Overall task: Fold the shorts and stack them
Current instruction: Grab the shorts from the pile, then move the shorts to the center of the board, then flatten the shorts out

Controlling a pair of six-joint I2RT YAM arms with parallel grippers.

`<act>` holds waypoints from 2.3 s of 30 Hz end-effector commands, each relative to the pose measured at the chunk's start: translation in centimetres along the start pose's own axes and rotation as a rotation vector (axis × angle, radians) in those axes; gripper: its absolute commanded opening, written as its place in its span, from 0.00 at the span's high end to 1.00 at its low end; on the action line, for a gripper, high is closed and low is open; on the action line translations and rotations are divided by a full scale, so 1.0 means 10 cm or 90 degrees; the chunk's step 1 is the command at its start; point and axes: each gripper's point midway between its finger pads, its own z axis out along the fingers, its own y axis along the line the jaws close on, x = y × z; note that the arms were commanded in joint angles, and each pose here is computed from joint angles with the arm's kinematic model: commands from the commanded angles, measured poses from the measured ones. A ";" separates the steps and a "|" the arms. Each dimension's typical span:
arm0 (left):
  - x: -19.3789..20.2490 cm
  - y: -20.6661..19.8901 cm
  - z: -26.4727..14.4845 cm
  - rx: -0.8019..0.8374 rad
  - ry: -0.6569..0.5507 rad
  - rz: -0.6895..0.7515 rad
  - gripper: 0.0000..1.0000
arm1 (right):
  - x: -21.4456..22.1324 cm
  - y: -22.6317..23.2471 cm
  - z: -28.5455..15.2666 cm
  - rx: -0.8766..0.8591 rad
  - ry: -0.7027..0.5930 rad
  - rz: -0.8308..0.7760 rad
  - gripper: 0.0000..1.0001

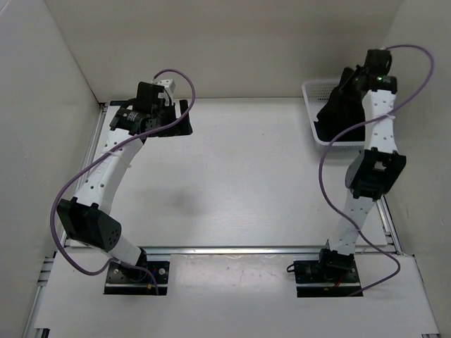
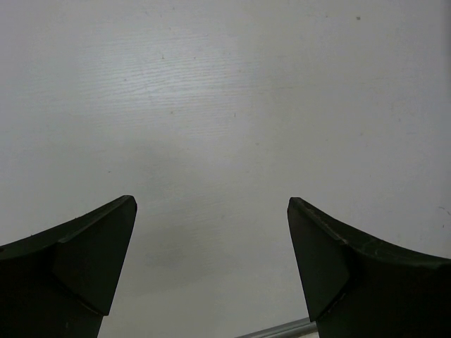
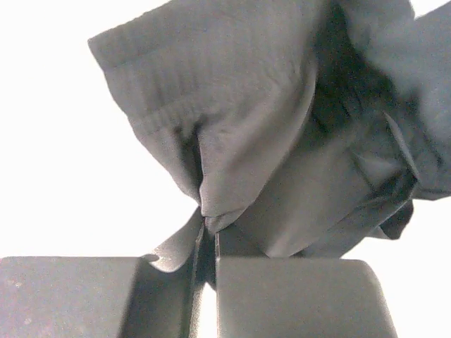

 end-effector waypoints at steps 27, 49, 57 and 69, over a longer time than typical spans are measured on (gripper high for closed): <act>0.41 0.05 -0.90 0.029 -0.011 -0.076 0.00 | 2.45 1.42 -2.81 -0.434 0.122 -0.269 0.15; 2.96 -0.30 0.57 -0.046 0.447 -0.183 0.04 | 3.95 -0.32 -1.97 -0.072 0.348 -0.089 0.00; 2.98 -0.26 0.75 -0.078 0.468 -0.190 0.90 | 3.98 -0.28 -1.50 -0.063 0.306 -0.100 0.20; 0.85 -0.35 -0.28 -0.085 0.155 -0.141 0.90 | 3.21 0.42 -1.59 -0.111 0.212 -0.189 1.00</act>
